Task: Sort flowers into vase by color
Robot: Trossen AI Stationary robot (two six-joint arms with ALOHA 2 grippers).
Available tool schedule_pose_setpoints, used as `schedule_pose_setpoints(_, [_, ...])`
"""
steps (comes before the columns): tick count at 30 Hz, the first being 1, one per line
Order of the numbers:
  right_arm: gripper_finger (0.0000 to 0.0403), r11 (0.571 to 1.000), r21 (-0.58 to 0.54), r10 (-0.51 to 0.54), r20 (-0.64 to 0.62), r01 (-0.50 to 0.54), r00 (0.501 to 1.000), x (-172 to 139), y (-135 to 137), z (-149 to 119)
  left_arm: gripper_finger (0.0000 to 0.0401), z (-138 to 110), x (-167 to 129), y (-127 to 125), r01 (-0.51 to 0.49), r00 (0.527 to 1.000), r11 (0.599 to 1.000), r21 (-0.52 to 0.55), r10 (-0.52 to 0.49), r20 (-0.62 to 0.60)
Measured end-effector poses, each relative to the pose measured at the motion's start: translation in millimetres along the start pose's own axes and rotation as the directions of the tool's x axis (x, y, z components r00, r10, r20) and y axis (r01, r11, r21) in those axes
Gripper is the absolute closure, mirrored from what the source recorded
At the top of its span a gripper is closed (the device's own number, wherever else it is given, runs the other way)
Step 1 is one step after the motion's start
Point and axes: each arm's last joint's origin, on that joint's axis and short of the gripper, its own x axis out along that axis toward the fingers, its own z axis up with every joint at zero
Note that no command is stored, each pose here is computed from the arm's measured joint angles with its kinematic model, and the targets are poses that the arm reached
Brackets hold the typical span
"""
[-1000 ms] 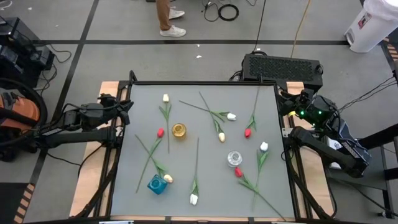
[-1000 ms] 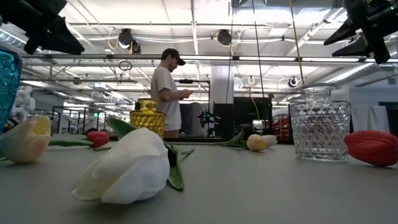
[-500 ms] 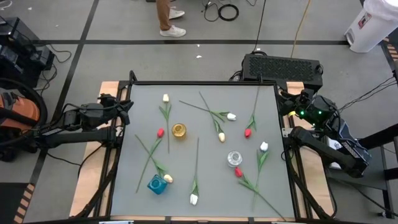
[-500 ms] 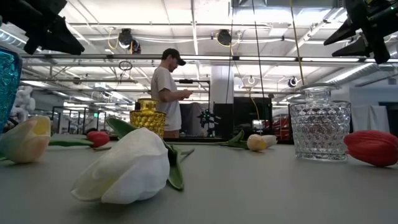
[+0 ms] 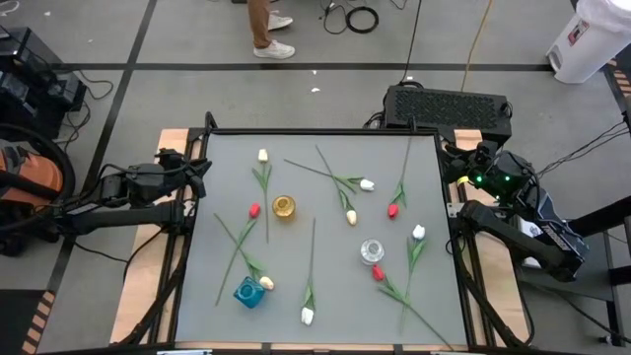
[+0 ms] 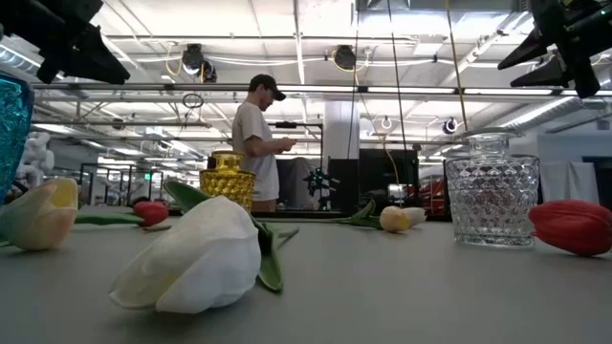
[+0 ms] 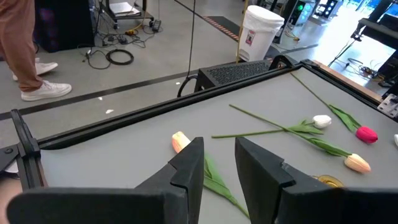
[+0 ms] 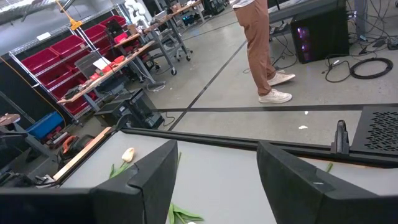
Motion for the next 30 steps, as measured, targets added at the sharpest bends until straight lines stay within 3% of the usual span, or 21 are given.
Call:
schedule_pose_setpoints(21, [0.0190,1.000,0.002,0.001,0.001,-0.001,1.000,0.0,0.0,0.0,0.0303,0.0,0.0,0.0,0.000,1.000,1.000,0.000,0.000,0.000])
schedule_pose_setpoints(26, [0.0190,0.990,0.141,0.001,0.002,-0.002,1.000,0.0,0.1,0.2,0.0303,-0.1,0.1,0.0,0.000,1.000,1.000,0.000,0.000,0.000])
schedule_pose_setpoints(30, [0.0190,0.957,0.289,0.008,0.011,-0.011,1.000,0.0,0.7,1.1,0.0303,0.0,0.1,0.0,0.000,1.000,1.000,0.000,0.000,0.000])
